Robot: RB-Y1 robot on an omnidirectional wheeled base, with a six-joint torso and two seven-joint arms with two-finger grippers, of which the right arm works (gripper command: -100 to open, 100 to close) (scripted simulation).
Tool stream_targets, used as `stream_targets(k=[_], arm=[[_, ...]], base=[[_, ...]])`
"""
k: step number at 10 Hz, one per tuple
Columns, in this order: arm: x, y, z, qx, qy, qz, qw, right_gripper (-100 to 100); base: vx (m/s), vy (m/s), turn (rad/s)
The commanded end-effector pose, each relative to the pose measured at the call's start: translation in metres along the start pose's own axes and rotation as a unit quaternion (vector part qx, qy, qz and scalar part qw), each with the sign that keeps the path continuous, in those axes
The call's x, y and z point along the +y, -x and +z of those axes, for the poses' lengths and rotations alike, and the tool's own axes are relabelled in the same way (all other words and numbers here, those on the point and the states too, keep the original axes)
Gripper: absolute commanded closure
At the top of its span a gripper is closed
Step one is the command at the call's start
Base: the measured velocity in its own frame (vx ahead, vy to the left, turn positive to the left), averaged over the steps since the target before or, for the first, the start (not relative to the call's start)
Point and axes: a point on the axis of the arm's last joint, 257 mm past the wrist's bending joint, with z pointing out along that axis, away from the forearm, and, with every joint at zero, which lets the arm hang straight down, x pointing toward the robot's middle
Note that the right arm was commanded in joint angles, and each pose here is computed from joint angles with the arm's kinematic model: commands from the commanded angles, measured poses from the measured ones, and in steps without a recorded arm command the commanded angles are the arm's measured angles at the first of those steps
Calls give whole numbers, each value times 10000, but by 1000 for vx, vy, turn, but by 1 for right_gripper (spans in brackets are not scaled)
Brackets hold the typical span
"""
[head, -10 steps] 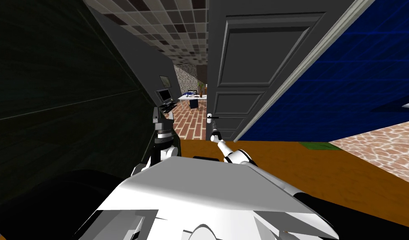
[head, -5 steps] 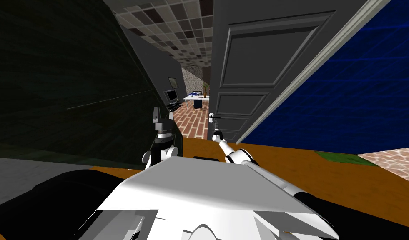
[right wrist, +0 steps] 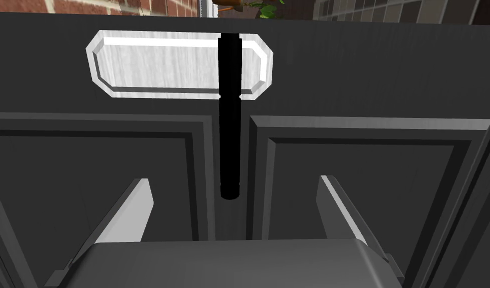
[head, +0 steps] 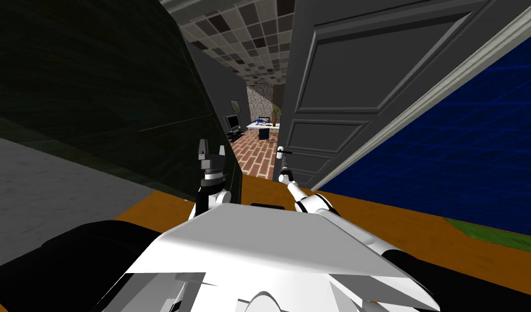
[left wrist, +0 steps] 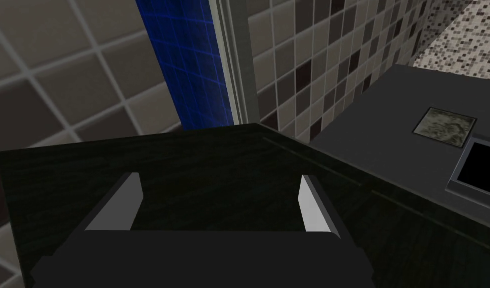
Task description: Pull the door open
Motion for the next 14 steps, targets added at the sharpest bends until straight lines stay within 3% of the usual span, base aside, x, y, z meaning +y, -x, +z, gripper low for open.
stream_targets(k=[1, 2, 6, 10, 12, 13, 14], arm=[[4, 161, 31, -132, 17, -10, 9999, -100], [4, 161, 31, -132, 17, -10, 9999, -100], [13, 670, 86, -567, 27, -45, 9984, -100], [-4, 1141, 91, -1023, 0, 3, 9948, -100], [-4, 1141, 91, -1023, 0, 3, 9948, -100], [-30, 1341, 74, -1239, -30, 56, 9923, -100], [-105, 1361, 44, -1254, -113, 26, 9920, -100]], base=[[-70, -12, 162], [-59, -12, 110], [-71, 21, 334], [7, 21, 299], [48, -19, 2], [93, -45, 219], [130, -59, 116]])
